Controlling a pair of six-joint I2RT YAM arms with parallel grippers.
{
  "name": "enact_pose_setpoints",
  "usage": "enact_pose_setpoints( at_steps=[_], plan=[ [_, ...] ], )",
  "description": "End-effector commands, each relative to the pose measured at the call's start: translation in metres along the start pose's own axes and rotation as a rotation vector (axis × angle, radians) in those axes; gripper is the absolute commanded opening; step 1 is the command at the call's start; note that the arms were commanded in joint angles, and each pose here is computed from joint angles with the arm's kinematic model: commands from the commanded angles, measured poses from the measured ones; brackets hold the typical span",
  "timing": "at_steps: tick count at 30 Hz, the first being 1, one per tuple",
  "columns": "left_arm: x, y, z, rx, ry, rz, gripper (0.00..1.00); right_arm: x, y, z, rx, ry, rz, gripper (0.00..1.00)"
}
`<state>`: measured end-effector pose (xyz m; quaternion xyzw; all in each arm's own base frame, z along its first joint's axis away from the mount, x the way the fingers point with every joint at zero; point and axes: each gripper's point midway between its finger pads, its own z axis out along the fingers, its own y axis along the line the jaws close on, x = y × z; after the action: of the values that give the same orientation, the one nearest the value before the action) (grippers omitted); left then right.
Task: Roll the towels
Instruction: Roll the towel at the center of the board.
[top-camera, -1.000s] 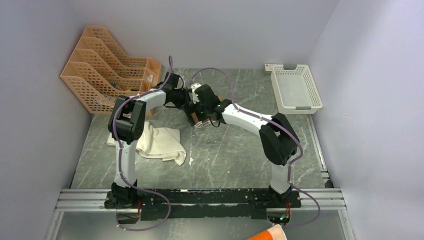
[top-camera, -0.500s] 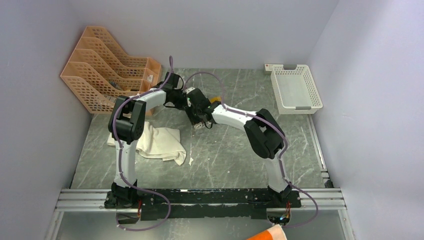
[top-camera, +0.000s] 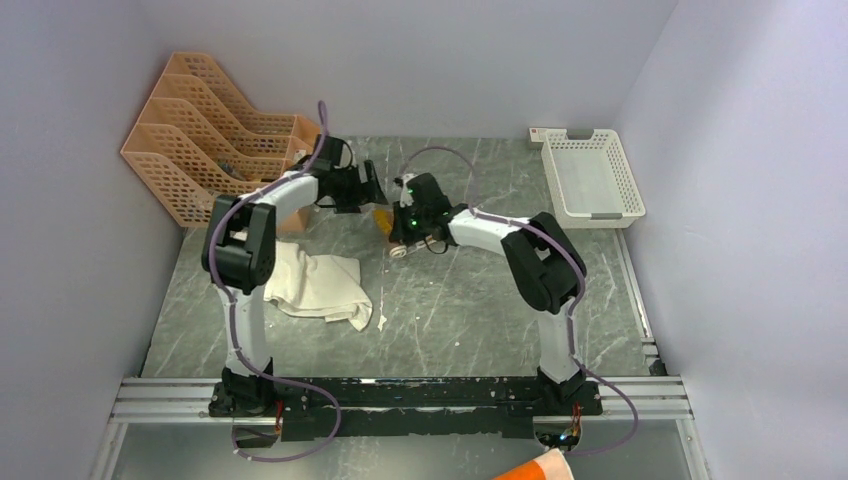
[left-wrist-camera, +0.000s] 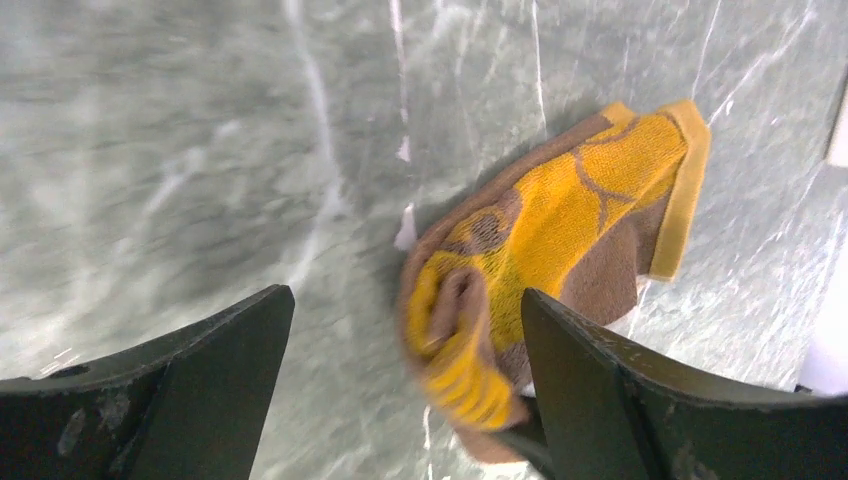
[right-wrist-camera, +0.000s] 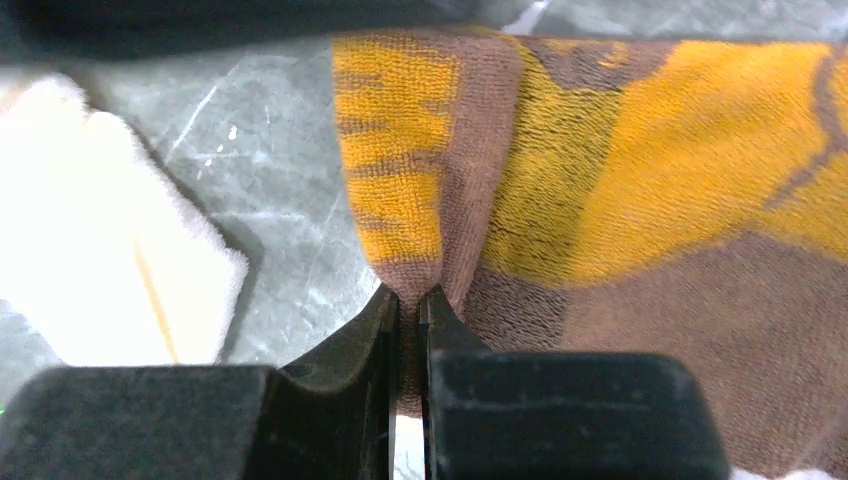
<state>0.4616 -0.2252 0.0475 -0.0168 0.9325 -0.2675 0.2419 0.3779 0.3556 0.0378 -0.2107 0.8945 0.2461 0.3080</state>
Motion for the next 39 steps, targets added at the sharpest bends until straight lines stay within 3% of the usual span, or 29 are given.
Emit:
enact_pose_setpoints(
  at_steps=[1,8,13,26,36,39],
  plan=[
    [-0.037,0.008,-0.045,0.010,-0.146,-0.069,0.96,-0.028,0.009,-0.025,-0.228,-0.098,0.175,0.00],
    [-0.003,-0.001,-0.047,0.082,-0.117,-0.104,0.93,-0.032,-0.012,-0.036,-0.372,-0.140,0.377,0.00],
    [0.023,-0.022,-0.029,0.141,-0.074,-0.087,0.91,-0.014,-0.013,-0.022,-0.431,-0.076,0.468,0.00],
    [0.030,-0.040,-0.006,0.200,-0.056,-0.089,0.88,-0.002,-0.004,-0.012,-0.570,-0.079,0.621,0.00],
    [0.031,-0.031,0.014,0.169,-0.040,-0.063,0.64,0.000,-0.003,-0.017,-0.663,-0.115,0.727,0.00],
    [0.028,-0.030,0.020,0.155,-0.038,-0.046,0.55,0.000,-0.004,-0.016,-0.646,-0.110,0.718,0.06]
  ],
)
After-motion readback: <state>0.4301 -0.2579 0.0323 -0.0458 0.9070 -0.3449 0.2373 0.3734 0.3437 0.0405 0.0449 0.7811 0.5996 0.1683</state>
